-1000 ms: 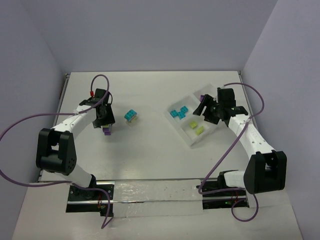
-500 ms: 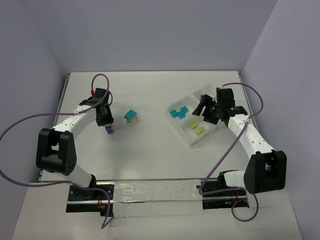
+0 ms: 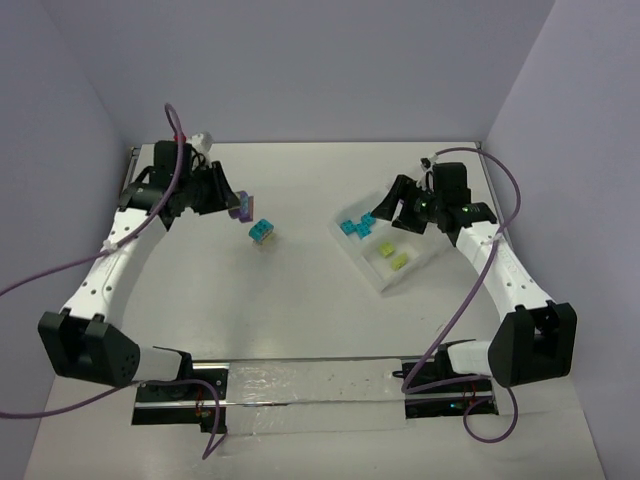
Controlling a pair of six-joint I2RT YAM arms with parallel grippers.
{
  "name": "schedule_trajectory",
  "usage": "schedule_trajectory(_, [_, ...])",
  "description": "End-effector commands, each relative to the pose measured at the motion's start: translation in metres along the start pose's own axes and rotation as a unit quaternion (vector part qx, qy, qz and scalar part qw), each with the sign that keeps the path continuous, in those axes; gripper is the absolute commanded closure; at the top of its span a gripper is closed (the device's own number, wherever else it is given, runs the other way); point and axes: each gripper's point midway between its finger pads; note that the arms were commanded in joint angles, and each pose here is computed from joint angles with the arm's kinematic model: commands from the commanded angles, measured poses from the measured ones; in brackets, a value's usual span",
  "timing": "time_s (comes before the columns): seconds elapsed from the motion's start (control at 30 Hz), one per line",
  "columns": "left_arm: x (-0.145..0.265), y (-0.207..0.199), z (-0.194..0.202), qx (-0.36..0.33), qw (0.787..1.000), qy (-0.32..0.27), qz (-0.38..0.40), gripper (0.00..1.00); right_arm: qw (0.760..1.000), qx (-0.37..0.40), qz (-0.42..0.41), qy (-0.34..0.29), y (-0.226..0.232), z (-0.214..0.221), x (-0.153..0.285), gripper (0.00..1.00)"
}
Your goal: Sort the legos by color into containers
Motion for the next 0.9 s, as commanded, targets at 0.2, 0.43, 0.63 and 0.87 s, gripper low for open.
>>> schedule_trajectory(0.2, [0.090, -0.138, 0.031, -0.081, 0.897, 0.119, 0.418, 1.00, 0.934, 0.150, -0.317, -0.062, 0.135, -0.034, 0.065, 0.22])
schedule_trajectory(0.43, [0.103, -0.162, 0.030, -0.058, 0.854, 0.135, 0.499, 1.00, 0.884, 0.167, -0.431, -0.077, 0.180, -0.039, 0.096, 0.20])
schedule_trajectory(0.63, [0.107, -0.174, 0.031, -0.061, 0.839, 0.143, 0.521, 1.00, 0.860, 0.194, -0.468, -0.056, 0.211, -0.042, 0.090, 0.19])
schedule_trajectory(0.87, [0.112, -0.178, 0.033, -0.062, 0.830, 0.148, 0.535, 1.00, 0.850, 0.193, -0.489, -0.043, 0.235, -0.049, 0.079, 0.18])
Point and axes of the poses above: each gripper's point midway between its finger pads, its own x axis back along the fingers, its own y axis along the line the jaws close on, z = x × y, and after that the axes turned 14 degrees about x, right-handed
